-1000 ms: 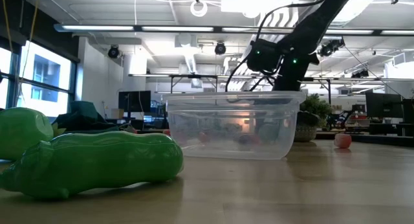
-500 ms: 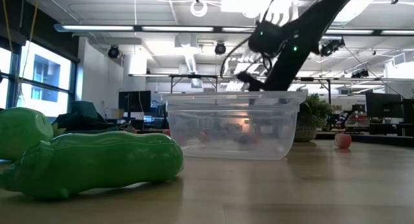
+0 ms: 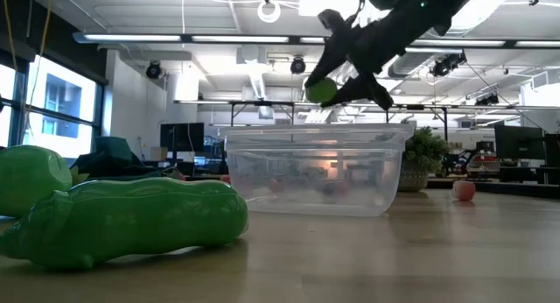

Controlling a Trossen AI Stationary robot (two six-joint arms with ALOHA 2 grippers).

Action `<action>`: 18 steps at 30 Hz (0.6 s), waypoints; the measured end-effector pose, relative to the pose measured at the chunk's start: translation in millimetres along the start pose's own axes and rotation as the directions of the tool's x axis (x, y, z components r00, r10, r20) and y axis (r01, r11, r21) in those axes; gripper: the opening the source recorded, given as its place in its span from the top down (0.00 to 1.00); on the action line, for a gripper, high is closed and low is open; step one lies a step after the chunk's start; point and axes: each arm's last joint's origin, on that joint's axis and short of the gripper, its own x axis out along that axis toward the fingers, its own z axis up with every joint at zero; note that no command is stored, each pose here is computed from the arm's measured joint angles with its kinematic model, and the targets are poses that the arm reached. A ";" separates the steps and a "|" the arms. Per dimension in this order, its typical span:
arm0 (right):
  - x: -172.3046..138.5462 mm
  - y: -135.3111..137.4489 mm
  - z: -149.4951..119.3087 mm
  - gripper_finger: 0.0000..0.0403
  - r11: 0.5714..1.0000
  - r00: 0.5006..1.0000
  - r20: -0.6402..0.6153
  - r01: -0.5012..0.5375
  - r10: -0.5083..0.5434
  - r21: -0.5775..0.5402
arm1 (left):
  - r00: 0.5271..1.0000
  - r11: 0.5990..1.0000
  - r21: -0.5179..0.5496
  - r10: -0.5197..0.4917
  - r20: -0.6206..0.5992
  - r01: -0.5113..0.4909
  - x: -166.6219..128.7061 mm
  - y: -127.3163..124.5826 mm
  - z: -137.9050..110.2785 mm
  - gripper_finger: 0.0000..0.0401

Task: Pick and placing Produce into tupperware
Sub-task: Put the green cabbage into the container

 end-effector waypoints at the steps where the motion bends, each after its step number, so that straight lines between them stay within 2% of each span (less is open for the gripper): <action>1: -1.1 2.9 -2.7 0.51 0.999 1.000 -0.012 -0.013 0.013 -0.036 | 1.000 1.000 0.000 0.000 0.000 0.000 0.0 0.0 0.0 1.00; 6: -4.2 22.7 -8.1 0.51 0.980 0.997 -0.069 -0.042 0.029 -0.197 | 1.000 1.000 0.000 0.000 0.000 0.000 0.0 0.0 0.0 1.00; 13: 5.8 54.8 -5.4 0.51 0.921 0.969 -0.220 0.021 -0.115 -0.390 | 1.000 1.000 0.000 0.000 0.000 0.000 0.0 0.0 0.0 1.00; 18: 26.5 74.1 -10.5 0.51 0.881 0.914 -0.338 0.043 -0.226 -0.472 | 1.000 1.000 0.000 0.000 -0.001 0.000 0.0 0.0 0.0 1.00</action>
